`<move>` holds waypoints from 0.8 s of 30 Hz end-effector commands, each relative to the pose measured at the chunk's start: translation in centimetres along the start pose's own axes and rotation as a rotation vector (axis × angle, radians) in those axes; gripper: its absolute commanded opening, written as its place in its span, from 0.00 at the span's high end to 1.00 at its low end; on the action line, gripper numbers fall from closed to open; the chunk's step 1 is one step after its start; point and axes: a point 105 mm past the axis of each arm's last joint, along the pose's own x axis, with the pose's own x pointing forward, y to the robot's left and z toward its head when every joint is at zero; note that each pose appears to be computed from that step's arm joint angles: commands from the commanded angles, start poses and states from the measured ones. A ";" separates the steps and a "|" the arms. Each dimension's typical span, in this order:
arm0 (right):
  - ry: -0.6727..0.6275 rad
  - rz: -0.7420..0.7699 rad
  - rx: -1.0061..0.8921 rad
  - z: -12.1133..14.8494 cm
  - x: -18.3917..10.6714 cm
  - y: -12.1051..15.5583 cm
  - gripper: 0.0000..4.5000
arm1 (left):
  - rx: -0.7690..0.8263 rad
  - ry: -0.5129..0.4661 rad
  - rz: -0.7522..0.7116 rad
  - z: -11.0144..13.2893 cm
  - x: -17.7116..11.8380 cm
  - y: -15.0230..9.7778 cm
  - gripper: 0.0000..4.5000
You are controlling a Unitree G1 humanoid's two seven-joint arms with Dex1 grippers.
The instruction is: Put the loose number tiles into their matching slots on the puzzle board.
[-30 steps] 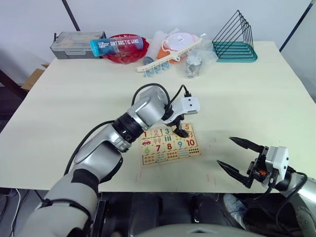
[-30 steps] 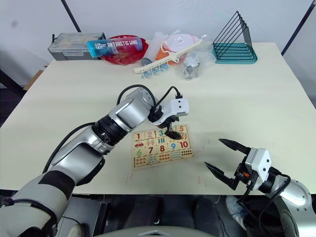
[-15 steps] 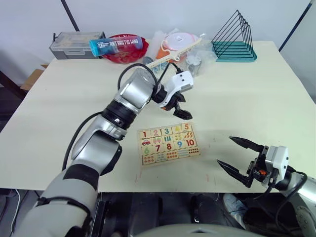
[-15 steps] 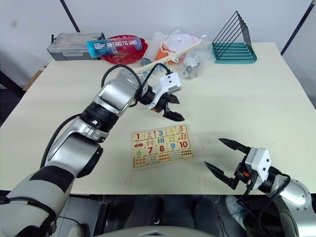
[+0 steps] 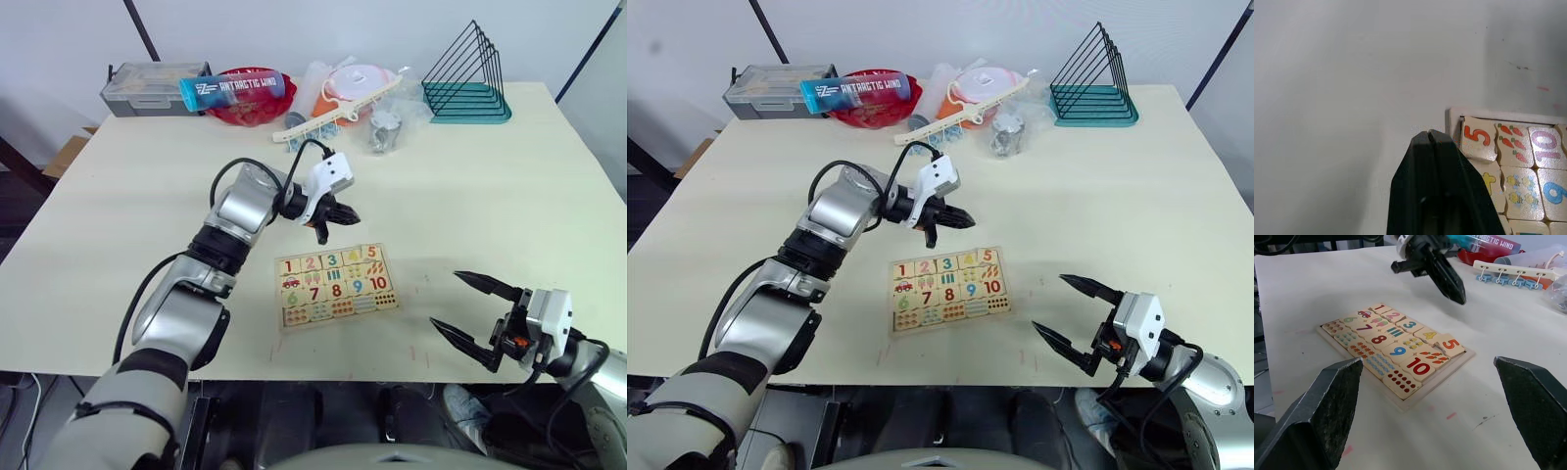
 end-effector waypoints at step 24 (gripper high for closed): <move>0.024 -0.123 0.020 -0.2 -2.1 -0.5 0.00 | 0.091 -0.002 -0.043 -1.3 1.9 -1.1 0.98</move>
